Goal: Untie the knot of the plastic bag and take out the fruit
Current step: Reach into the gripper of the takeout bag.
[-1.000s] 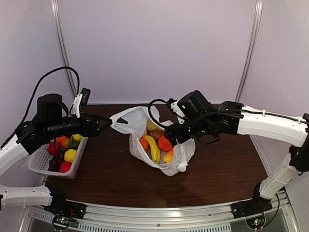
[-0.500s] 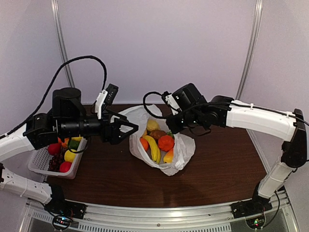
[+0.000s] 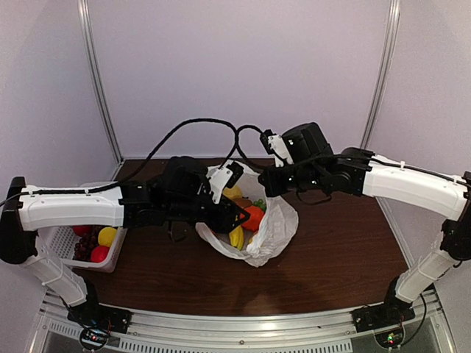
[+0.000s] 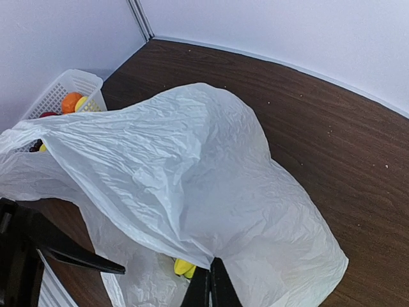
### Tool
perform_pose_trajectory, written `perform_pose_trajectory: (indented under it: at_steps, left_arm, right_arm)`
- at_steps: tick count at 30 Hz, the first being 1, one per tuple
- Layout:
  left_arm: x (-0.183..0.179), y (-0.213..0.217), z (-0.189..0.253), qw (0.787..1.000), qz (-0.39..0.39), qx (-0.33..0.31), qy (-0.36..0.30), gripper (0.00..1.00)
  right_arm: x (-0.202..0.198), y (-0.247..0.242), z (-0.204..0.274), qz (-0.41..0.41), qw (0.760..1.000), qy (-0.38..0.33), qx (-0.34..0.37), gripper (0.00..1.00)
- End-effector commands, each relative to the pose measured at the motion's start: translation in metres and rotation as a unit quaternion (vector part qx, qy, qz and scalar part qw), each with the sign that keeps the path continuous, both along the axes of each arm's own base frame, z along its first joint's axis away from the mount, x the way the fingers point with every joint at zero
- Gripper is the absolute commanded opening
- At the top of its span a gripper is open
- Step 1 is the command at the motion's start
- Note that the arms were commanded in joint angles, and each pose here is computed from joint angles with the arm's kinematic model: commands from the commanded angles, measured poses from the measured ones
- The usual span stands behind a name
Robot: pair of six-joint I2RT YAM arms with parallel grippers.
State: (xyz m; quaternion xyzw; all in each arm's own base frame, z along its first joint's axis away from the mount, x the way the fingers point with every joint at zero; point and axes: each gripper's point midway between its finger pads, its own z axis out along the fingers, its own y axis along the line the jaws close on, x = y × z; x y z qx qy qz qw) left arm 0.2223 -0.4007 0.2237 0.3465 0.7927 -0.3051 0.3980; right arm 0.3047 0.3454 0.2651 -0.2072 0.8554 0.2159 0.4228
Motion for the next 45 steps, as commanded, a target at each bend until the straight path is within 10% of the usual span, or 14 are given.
perform_pose_trajectory:
  at_steps: [1, 45]
  left_arm:
    - [0.032, 0.000, -0.006, 0.997, 0.066, 0.017, -0.023, 0.52]
    - [0.072, 0.018, -0.162, 0.945, 0.249, 0.073, 0.198, 0.46]
  right_arm:
    - [-0.001, 0.001, 0.007, 0.000, 1.000, 0.003, 0.031, 0.00]
    - [0.004, 0.011, -0.014, -0.009, 0.999, 0.031, 0.039, 0.00]
